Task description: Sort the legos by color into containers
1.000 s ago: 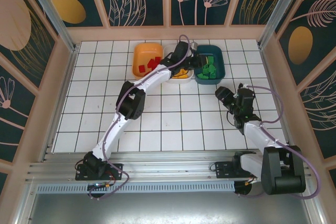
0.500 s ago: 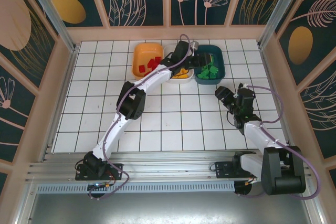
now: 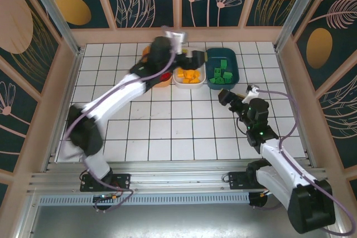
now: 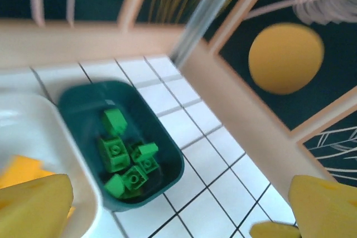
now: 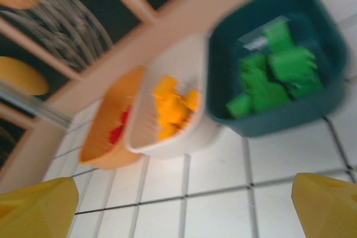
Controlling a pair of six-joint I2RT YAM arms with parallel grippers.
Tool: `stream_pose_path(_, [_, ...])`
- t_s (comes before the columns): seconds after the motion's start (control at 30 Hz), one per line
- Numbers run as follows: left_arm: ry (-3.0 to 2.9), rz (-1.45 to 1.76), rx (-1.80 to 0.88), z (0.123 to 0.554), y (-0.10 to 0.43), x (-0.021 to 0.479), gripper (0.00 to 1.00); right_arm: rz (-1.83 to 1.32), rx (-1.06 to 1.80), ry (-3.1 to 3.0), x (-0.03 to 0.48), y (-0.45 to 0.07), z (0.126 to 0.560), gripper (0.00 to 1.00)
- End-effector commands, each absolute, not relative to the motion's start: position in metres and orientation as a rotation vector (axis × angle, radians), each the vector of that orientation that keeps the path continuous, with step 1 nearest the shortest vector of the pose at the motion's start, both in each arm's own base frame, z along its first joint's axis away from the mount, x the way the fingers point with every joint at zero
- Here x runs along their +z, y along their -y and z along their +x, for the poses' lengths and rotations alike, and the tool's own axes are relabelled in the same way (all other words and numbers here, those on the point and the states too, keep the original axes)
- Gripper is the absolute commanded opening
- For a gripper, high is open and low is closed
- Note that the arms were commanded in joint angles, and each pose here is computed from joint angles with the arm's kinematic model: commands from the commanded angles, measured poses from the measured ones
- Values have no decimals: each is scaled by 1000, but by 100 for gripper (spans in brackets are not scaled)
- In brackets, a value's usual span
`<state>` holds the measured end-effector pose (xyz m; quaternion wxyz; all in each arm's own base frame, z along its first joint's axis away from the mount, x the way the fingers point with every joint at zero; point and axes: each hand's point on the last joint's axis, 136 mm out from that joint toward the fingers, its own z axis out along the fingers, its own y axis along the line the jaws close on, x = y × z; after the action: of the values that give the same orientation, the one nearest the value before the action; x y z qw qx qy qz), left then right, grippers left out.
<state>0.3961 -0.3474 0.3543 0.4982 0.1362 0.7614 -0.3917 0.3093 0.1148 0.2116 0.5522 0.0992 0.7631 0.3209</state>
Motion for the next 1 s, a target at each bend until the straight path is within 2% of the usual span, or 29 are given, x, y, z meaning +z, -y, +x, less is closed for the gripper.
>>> stream_pose_path(0.0, [-1655,163,-673,370,263,389,99,168,732,-1570,288,-126,302,99])
stream_pose_path(0.07, [-1644,15,-556,352,213,373,99,113,760,-1484,305,-141,295,99])
stream_pose_path(0.1, [-1672,-69,-505,344,190,348,98,72,736,-1467,308,-149,296,99])
stream_pose_path(0.23, [-1742,-137,-287,321,139,300,99,124,507,-1654,277,-142,330,99])
stream_pose_path(0.3, [-1813,-227,-76,320,109,276,98,0,487,-1689,270,-157,338,99])
stream_pose_path(0.37, [-1815,-169,19,321,104,269,98,-26,497,-1695,270,-161,344,99])
stream_pose_path(0.47, [-1719,-121,-9,320,107,272,98,-63,486,-1631,280,-156,347,99])
stream_pose_path(0.57, [-1600,-97,-24,319,97,273,99,-68,453,-1585,280,-134,348,99])
stream_pose_path(0.67, [-1573,-203,-72,332,66,259,98,-34,471,-1536,267,-98,345,99])
stream_pose_path(0.97, [-1525,-322,205,350,-4,196,99,160,154,-1480,220,-4,328,99])
